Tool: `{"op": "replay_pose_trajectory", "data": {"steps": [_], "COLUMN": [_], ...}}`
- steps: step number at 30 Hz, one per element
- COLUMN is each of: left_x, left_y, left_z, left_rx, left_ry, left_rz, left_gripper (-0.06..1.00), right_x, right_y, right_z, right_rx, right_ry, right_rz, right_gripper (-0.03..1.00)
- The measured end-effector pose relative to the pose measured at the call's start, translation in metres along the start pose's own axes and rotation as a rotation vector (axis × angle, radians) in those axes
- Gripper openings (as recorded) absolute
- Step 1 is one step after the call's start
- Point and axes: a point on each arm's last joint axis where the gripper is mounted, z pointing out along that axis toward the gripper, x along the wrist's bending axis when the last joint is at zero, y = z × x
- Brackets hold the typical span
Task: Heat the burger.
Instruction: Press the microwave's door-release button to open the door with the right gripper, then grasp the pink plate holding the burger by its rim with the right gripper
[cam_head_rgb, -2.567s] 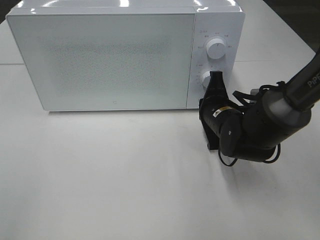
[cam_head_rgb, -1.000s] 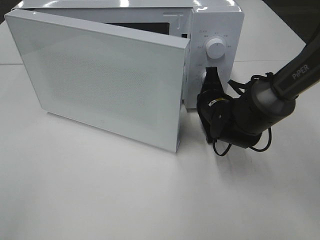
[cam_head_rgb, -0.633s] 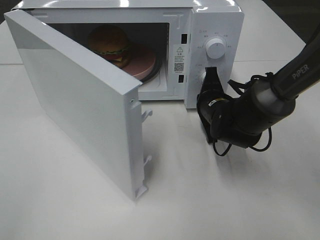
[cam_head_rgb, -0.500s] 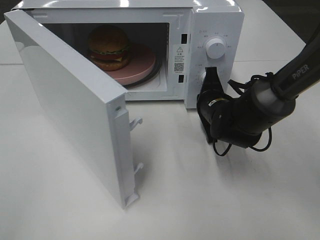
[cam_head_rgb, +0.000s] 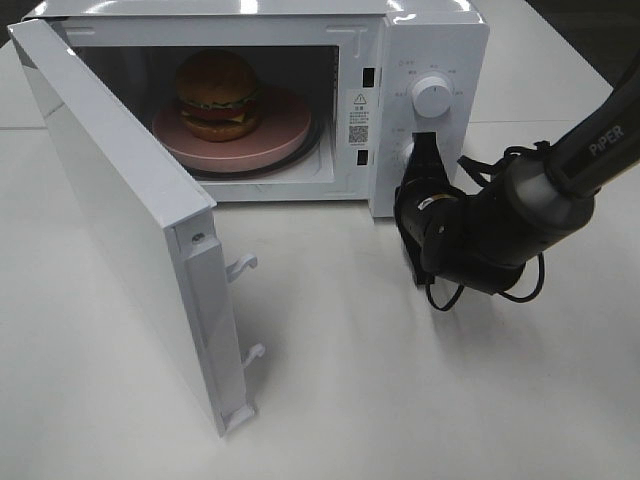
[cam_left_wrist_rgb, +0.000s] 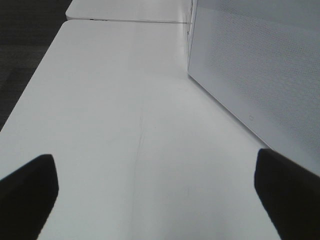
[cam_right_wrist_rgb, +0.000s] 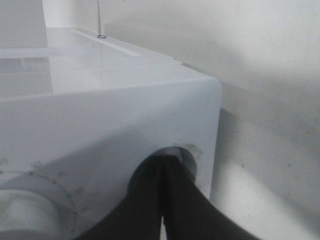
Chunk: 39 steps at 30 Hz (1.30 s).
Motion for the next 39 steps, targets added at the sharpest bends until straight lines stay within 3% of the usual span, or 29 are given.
{"op": "replay_pose_trajectory", "data": {"steps": [14,22,39], "left_x": [0.0,0.0,0.0], "left_y": [0.0,0.0,0.0], "left_z": [0.0,0.0,0.0], "left_rx": [0.0,0.0,0.0], "left_ry": [0.0,0.0,0.0], "left_rz": [0.0,0.0,0.0], "left_gripper": [0.99,0.99,0.99], "right_x": [0.01,0.007,0.039], "right_y": [0.005,0.008,0.012], "right_z": [-0.026,-0.047,-0.097], "right_rx": [0.062,0.133,0.437], "right_ry": [-0.003,-0.123,-0.216], "right_rz": [-0.043,-0.126,-0.654], "right_gripper": [0.01,0.01,0.01]}}
